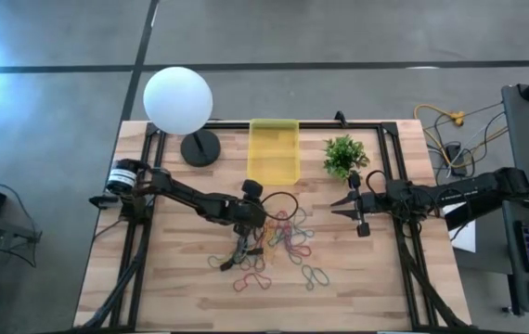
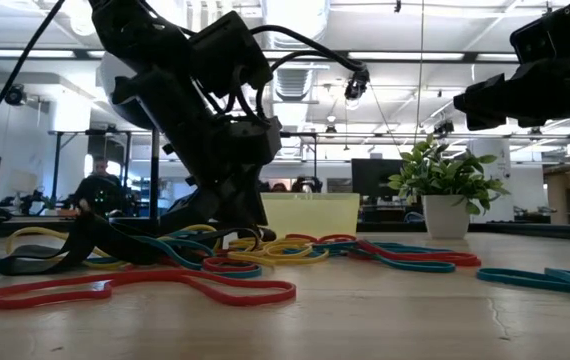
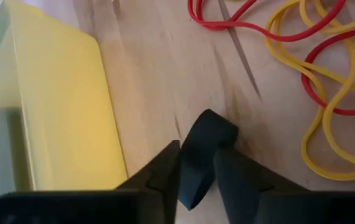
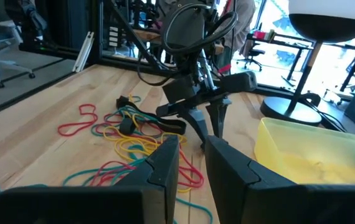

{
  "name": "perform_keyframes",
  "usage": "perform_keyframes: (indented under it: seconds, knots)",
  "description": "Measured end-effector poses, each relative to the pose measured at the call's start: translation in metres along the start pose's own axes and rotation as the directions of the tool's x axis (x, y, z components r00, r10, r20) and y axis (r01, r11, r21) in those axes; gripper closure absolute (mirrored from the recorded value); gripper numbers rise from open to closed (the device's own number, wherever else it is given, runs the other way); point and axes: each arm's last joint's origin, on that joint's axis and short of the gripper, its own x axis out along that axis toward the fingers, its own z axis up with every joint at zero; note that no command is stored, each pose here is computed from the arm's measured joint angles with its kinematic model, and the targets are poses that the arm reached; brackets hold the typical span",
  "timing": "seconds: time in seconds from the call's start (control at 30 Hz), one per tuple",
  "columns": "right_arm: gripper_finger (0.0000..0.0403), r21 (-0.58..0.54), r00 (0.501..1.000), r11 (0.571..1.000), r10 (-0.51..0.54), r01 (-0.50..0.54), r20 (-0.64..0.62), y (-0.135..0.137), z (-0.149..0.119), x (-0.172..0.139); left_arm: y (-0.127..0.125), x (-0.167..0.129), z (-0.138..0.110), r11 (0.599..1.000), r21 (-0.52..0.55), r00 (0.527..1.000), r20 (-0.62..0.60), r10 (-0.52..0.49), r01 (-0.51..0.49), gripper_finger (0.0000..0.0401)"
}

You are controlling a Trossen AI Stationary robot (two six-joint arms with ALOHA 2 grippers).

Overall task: Pick and place rubber bands into bin
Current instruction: Put the black rubber band into the yellow bin

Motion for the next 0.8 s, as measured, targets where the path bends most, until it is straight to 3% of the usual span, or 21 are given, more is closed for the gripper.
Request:
perform_keyframes:
  seconds: [0.2, 0.53, 0.8]
  knots:
    - [0.0335, 0.000, 1.000, 1.000, 0.000, 0.000, 0.000, 0.000, 0.000, 0.000, 0.001, -0.001, 0.000, 1.000, -0.002, 1.000, 0.001, 0.004, -0.004, 0.0395]
    - [0.0335, 0.000, 1.000, 1.000, -0.001, 0.001, 0.001, 0.000, 0.000, 0.000, 0.020, -0.025, 0.011, 0.996, -0.074, 0.996, 0.076, 0.051, -0.046, 0.0400]
    - [0.0335, -0.005, 1.000, 1.000, -0.003, 0.003, 0.001, 0.000, 0.000, 0.000, 0.056, -0.059, 0.015, 0.969, -0.128, 0.969, 0.106, 0.224, -0.210, 0.0401]
